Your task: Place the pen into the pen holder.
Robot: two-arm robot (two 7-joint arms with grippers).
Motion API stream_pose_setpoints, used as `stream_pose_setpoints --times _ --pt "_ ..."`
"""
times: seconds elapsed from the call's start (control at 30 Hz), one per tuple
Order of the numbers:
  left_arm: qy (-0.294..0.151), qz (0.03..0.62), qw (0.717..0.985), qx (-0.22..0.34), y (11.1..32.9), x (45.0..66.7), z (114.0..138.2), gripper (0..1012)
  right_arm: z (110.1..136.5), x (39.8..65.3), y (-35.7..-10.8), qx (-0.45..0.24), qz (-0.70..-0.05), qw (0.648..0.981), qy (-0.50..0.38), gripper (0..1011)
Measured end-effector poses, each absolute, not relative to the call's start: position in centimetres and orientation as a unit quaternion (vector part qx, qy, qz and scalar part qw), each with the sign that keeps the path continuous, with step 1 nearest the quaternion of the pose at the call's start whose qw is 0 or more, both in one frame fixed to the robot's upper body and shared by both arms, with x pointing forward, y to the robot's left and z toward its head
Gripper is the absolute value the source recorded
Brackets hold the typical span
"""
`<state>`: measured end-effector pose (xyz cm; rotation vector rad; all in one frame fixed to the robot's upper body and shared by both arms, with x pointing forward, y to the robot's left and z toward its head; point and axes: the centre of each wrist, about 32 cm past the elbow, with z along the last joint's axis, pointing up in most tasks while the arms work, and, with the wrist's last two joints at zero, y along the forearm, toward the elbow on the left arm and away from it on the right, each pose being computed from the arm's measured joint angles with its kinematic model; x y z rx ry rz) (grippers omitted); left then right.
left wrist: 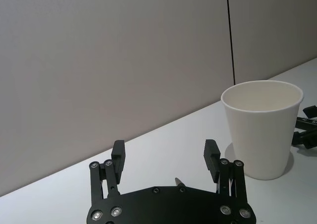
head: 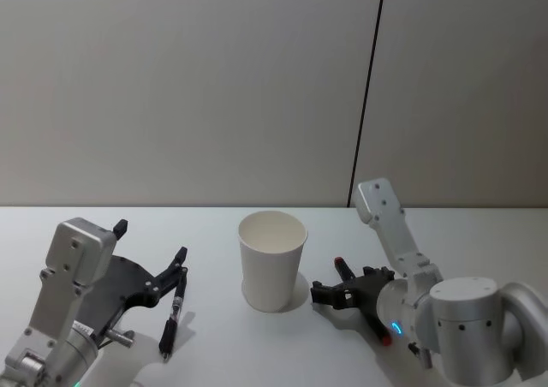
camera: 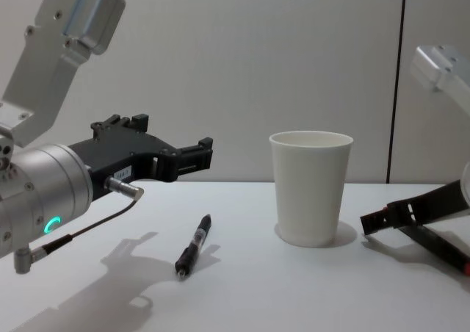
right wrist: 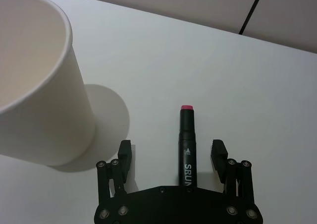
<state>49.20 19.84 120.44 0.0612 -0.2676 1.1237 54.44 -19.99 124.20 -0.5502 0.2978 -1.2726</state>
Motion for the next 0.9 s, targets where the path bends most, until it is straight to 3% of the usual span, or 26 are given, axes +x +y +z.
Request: stream_pose_setpoints --times 0.5,0.63,0.9 --pt "-0.126 0.531 0.837 0.029 19.84 49.2 120.44 1000 123.5 54.92 -19.6 -0.246 -0.592 0.754 0.146 995" --pt "-0.126 0.531 0.837 0.029 19.84 49.2 120.44 1000 123.42 54.96 -19.53 -0.245 -0.592 0.754 0.147 898" --pt "-0.126 0.531 0.837 0.029 19.84 49.2 120.44 1000 123.34 55.03 -19.49 -0.244 -0.593 0.753 0.149 813"
